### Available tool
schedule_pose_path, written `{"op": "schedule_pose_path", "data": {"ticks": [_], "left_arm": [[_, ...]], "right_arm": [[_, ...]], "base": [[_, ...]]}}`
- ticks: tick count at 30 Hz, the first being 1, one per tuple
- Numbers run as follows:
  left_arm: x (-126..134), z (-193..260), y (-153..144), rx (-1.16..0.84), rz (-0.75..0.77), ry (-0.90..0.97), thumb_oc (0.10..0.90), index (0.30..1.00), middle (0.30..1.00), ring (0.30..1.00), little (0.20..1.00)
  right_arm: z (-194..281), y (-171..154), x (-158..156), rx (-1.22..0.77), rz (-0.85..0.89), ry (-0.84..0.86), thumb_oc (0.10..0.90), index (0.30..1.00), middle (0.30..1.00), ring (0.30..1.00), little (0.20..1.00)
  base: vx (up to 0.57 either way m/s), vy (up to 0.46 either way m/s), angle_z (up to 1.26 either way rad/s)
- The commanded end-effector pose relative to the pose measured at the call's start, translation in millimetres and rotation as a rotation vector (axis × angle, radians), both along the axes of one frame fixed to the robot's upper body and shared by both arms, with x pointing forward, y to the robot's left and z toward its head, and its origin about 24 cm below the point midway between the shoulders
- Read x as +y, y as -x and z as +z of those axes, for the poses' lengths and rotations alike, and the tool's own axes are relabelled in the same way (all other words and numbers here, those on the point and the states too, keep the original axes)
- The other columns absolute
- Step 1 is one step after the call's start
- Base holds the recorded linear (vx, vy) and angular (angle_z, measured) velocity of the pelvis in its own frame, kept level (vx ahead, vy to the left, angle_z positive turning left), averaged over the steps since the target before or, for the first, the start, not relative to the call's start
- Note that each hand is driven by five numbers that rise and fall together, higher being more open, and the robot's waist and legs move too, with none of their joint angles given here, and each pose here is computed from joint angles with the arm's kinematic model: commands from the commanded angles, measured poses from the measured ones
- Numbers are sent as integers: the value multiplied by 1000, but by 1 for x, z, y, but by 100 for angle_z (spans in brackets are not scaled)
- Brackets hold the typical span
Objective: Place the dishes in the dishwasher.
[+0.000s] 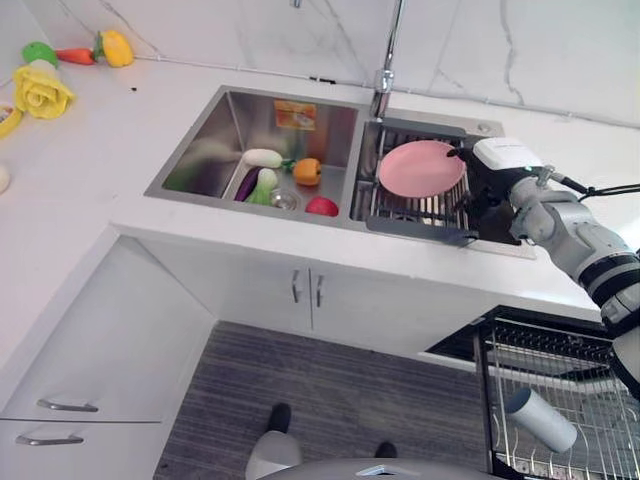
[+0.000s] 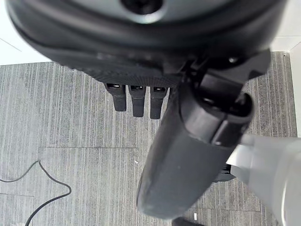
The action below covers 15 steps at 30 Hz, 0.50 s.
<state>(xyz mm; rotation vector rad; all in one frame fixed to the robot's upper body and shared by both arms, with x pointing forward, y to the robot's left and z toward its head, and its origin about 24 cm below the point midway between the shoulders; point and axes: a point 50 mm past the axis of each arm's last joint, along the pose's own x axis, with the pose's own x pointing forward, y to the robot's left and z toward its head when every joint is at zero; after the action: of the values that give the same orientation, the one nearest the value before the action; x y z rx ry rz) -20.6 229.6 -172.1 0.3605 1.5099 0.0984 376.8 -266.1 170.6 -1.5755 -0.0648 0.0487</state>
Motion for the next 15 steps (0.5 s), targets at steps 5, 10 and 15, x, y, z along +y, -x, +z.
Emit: {"op": "schedule_pose_path", "data": {"ticks": [5,10,15], "left_arm": [[21,4,-1,40,-59,-57,800,900,900,900,900],[18,4,-3,39,-73,-51,800,900,900,900,900],[14,2,-11,6,-46,-46,800,900,900,900,900]], "right_arm": [[76,-15,8,-251,-11,45,800,900,900,900,900],[72,-18,11,-239,-19,45,800,900,900,900,900],[65,-18,11,-232,-22,62,800,900,900,900,900]], "base": [[1,-1,9],[3,5,7],[-1,4,2]]}}
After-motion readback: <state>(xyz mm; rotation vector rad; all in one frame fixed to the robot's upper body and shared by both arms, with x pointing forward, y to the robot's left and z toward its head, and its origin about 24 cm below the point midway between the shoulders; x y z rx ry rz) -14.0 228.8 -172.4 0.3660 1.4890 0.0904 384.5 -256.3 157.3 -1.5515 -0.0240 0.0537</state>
